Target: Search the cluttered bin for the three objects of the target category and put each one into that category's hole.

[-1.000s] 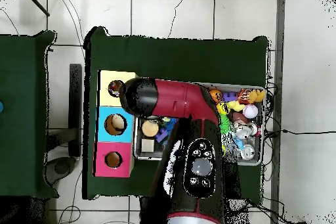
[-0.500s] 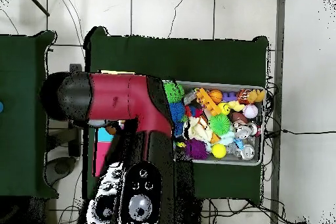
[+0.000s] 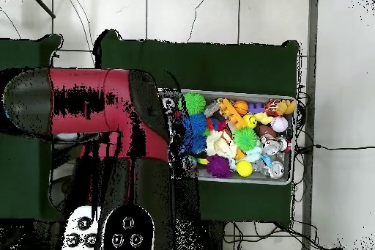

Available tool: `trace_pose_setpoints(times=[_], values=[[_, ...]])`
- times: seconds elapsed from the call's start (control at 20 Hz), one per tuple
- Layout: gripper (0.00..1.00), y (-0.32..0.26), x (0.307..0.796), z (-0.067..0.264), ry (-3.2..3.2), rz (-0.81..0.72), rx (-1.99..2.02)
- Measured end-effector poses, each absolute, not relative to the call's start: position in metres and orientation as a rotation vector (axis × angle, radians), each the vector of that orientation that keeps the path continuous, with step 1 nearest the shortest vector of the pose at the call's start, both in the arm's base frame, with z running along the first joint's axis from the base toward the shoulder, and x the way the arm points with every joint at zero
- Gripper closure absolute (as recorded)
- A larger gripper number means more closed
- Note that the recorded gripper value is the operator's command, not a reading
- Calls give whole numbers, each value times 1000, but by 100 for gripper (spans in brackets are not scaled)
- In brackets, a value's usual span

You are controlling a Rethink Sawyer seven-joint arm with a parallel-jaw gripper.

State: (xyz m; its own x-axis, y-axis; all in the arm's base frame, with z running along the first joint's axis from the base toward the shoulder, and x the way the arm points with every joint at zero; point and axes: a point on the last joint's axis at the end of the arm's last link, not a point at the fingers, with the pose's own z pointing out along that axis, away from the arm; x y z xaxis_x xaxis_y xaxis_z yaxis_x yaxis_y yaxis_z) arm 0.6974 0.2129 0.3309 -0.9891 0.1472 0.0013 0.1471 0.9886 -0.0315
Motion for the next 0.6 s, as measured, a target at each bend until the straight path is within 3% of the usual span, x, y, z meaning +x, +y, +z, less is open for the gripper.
trace_pose_setpoints(times=[0.6], values=[[100,127,736,296,-3109,72,-405]])
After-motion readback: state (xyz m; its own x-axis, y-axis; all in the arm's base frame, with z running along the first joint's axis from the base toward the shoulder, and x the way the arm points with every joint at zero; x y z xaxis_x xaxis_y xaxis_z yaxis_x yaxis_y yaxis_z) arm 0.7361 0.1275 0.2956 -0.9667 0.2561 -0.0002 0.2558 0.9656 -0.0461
